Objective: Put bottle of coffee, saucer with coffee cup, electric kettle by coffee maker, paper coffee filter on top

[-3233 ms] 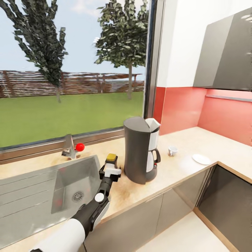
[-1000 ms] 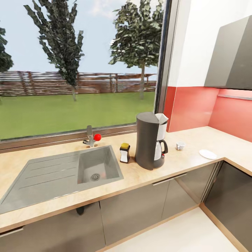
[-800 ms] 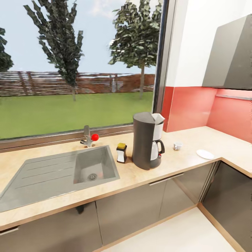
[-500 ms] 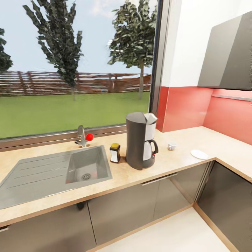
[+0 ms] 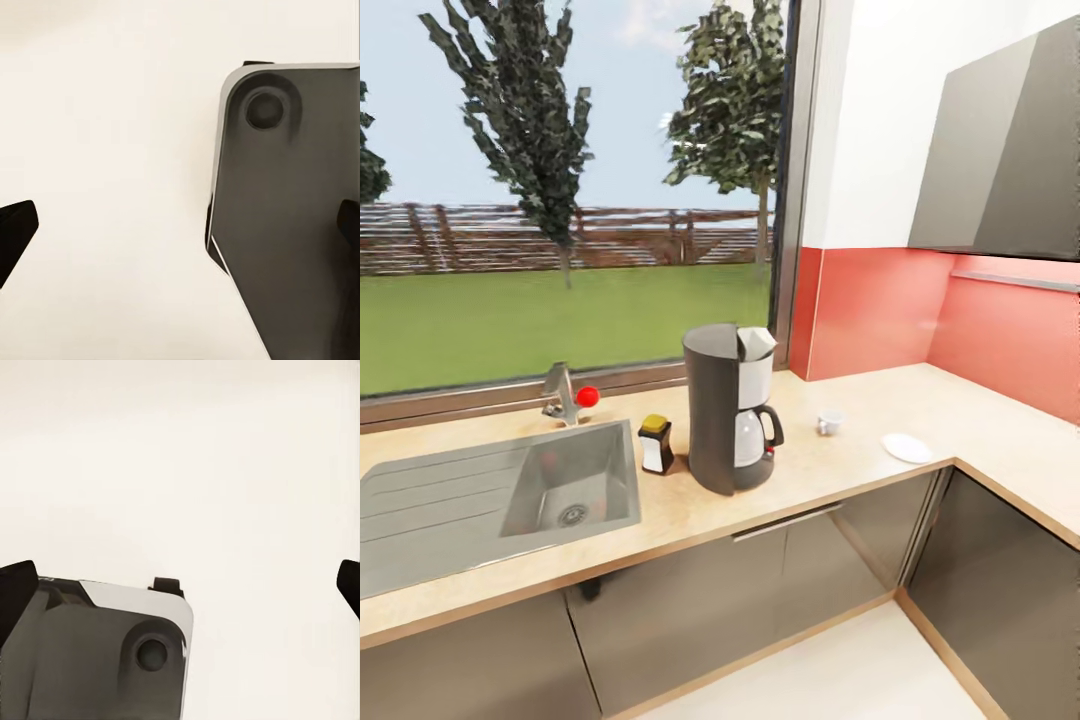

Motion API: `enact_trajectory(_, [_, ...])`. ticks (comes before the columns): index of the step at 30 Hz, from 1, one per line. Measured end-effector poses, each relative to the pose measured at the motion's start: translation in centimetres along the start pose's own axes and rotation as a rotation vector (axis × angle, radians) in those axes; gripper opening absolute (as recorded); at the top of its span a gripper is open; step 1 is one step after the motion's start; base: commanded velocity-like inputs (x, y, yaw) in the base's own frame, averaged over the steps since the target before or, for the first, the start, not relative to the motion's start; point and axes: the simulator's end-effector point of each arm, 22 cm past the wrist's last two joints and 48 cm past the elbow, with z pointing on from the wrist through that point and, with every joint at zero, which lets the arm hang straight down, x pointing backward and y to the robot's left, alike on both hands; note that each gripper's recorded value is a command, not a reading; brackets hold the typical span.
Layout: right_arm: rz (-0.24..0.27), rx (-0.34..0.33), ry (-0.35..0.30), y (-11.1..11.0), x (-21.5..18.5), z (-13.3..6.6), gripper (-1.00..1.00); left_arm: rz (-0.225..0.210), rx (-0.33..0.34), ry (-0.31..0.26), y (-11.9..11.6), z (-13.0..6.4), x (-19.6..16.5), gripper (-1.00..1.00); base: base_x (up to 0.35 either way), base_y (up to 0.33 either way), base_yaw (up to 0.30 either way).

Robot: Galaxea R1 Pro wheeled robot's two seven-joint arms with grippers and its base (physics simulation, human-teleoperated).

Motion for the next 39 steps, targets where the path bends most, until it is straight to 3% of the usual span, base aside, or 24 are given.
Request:
enact_trajectory(7, [0.0,-0.001,0.001,0.05,0.02,0.0,1.0,-0.003,-0.001,0.0,0.04,0.02,-0.04,1.0,0.017,-0.271,0.0])
enact_trajectory(15, [0.001,0.0,0.001,0.04,0.02,0.0,1.0,-0.085,-0.016,0.017,0.37,0.01,0.37,1.0,0.056,-0.272,0.0])
enact_trajectory(39, [-0.015,0.001,0.0,-0.56,0.1,0.0,1.0,-0.095,-0.018,0.018,0.45,0.02,0.39,1.0,0.011,-0.273,0.0])
